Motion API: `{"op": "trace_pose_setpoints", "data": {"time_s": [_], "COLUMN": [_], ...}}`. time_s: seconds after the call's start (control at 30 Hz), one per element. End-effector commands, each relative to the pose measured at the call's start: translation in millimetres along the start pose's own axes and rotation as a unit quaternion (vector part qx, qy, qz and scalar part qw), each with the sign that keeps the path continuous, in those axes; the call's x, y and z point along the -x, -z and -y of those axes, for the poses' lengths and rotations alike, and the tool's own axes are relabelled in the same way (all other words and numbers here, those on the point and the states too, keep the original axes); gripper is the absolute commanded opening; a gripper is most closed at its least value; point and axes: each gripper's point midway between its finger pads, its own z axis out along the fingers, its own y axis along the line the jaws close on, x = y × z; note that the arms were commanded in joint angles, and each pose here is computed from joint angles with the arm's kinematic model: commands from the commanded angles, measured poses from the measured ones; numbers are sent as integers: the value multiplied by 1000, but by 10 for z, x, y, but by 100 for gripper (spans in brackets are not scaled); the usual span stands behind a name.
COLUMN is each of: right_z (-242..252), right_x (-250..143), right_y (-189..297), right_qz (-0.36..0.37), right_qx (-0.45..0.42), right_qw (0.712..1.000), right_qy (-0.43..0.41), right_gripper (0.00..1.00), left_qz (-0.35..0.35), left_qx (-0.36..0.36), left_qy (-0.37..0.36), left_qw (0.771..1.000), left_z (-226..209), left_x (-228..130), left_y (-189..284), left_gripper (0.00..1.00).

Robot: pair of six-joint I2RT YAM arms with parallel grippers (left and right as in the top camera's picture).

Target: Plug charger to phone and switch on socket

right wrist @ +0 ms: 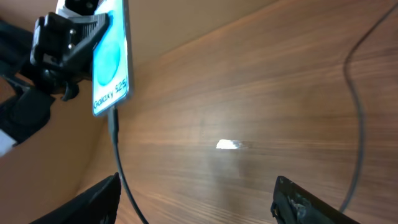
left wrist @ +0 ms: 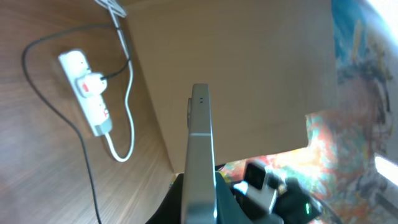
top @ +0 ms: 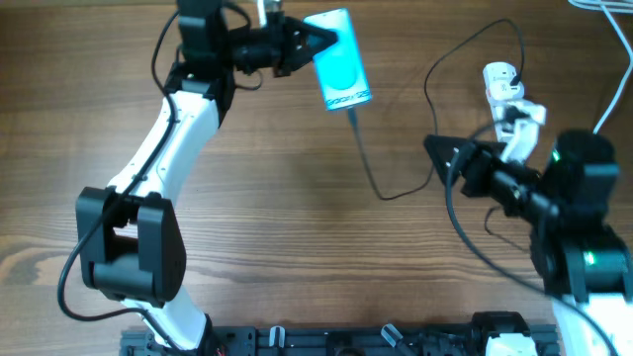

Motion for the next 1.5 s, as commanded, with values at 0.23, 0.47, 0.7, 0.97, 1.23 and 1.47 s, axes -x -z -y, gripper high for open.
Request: {"op": "trace_pose_setpoints", "data": {"time_s": [0.23,0.47,0.7,0.97,1.23,1.47], "right_z": [456,523,612,814,1136,1296], "right_x": [-262,-354,-447,-556,-798,-996], "right_y": [390,356,295,74,-209,-321], "right_qz": [7,-18,-46,-99,-180,-223], "right_qx": [-159,-169,-183,-205,-242,-270], "right_qw": [987,985,981,970,945,919], "right_qy": [-25,-36,-51,-80,-128,-180], "right_gripper": [84,86,87,86,89,89], "left_qz": [-44,-174,-147,-150,-156,-170], "left_qx": [207,193,370,379,314,295], "left_qy": [6,-28,-16,-46,-11,47], "left_qw": [977,965,917,912,936,939], "left_z": [-885,-1692,-2355,-2461,-2664,-3063], "left_x": [-582,-1046,-947,-989,-1121,-1289], "left_y": [-462,-392,65,-71,-97,-42], "left_gripper": [4,4,4,4,4,6]}}
